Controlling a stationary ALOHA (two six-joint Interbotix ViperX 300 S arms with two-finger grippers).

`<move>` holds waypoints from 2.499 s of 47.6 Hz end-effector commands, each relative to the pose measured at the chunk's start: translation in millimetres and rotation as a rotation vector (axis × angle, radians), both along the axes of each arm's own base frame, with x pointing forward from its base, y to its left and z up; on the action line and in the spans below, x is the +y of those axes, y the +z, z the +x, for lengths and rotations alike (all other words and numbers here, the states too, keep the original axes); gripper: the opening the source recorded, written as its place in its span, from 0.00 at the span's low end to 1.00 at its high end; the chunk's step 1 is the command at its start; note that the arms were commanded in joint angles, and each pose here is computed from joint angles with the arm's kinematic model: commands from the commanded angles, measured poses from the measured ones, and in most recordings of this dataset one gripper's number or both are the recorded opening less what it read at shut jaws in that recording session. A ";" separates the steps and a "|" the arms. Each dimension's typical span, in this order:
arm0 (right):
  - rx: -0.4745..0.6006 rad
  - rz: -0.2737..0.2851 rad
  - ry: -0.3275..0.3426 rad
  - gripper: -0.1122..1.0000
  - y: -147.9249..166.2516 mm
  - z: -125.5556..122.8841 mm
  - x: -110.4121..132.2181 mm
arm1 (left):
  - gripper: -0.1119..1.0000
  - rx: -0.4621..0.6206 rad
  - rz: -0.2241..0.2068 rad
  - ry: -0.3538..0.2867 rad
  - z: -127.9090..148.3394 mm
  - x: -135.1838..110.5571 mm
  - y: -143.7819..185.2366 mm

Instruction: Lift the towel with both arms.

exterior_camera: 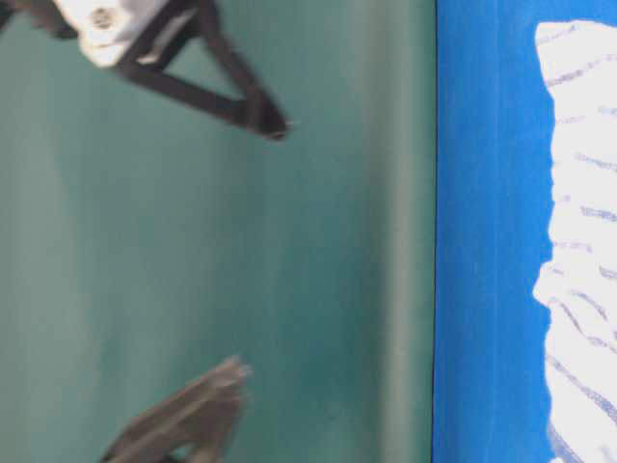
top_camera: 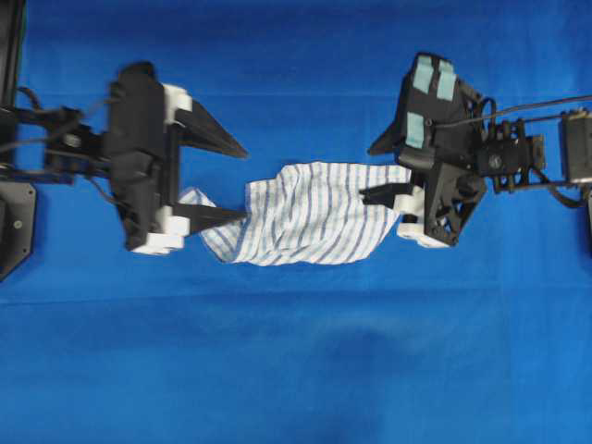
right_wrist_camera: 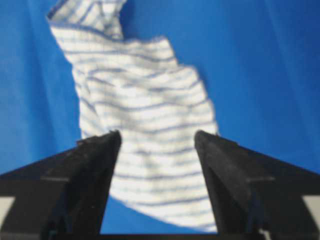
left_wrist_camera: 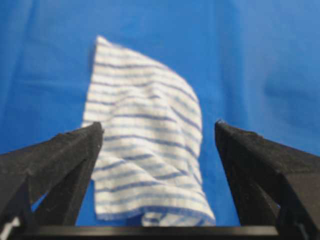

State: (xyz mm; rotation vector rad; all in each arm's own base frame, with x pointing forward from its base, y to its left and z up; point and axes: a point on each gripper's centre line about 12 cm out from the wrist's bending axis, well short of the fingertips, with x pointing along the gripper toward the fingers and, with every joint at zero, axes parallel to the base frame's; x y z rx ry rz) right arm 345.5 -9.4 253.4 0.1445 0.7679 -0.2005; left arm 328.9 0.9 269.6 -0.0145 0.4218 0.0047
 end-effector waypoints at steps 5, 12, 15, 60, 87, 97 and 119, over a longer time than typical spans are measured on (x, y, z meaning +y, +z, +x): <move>0.000 0.056 0.001 0.67 -32.4 0.9 7.1 | 0.89 0.051 -0.001 -0.039 21.6 -14.3 -32.1; 0.034 0.078 0.019 0.67 -62.4 5.7 15.0 | 0.89 0.137 0.003 -0.064 34.2 -24.2 -68.3; 0.051 0.081 0.027 0.67 -73.3 8.5 17.4 | 0.89 0.175 0.003 -0.064 38.0 -25.0 -84.0; 0.136 0.109 0.071 0.61 -150.5 27.2 26.7 | 0.63 0.371 0.014 -0.082 48.4 -33.0 -177.5; 0.034 0.097 0.054 0.17 -91.3 31.6 23.9 | 0.17 0.282 0.011 -0.082 40.9 -30.5 -106.3; -0.010 0.067 0.023 0.17 -34.7 28.2 18.3 | 0.17 0.199 0.007 -0.083 31.8 -29.5 -54.2; -0.155 -0.019 0.009 0.17 91.4 10.9 8.6 | 0.17 0.132 0.005 -0.046 4.7 -12.3 60.2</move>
